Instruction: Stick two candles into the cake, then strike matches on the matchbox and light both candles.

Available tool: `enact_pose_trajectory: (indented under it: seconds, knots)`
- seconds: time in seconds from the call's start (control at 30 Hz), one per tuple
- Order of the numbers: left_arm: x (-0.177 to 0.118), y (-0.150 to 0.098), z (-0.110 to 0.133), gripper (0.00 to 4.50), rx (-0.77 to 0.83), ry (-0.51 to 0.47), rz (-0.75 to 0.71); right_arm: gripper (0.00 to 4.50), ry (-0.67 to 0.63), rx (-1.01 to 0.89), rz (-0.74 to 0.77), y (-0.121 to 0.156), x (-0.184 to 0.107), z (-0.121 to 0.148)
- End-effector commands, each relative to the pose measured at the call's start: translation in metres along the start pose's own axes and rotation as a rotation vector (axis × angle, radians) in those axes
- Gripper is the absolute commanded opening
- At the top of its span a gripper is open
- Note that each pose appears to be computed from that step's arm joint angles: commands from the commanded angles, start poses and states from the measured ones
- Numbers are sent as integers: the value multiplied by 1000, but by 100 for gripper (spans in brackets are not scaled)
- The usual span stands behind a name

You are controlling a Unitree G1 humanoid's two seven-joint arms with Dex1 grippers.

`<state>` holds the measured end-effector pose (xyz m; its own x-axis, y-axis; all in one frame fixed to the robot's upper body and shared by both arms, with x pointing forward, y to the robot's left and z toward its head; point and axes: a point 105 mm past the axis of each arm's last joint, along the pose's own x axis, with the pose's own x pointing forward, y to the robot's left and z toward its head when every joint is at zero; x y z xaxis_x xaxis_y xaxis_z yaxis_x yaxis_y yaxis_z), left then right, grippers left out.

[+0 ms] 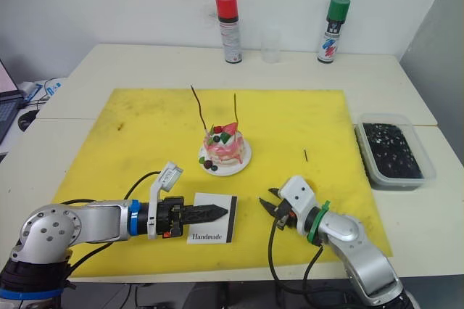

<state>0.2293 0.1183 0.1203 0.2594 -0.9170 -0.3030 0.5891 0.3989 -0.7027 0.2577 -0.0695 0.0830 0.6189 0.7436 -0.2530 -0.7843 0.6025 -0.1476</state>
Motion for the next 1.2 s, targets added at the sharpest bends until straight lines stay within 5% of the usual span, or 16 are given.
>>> enact_pose_trajectory:
  seconds: [0.03,0.67,0.93,1.2]
  knots:
    - [-3,-6,5,0,42,0,-11,203,-50,-30,-1,2,0,7]
    - [-2,-5,5,0,46,-1,-10,203,-69,-76,39,14,6,-5]
    - [-2,-6,5,0,45,-2,-14,3,-38,-50,47,14,5,-12]
    - [1,-13,8,0,42,-7,-70,3,-128,-58,34,4,-5,17]
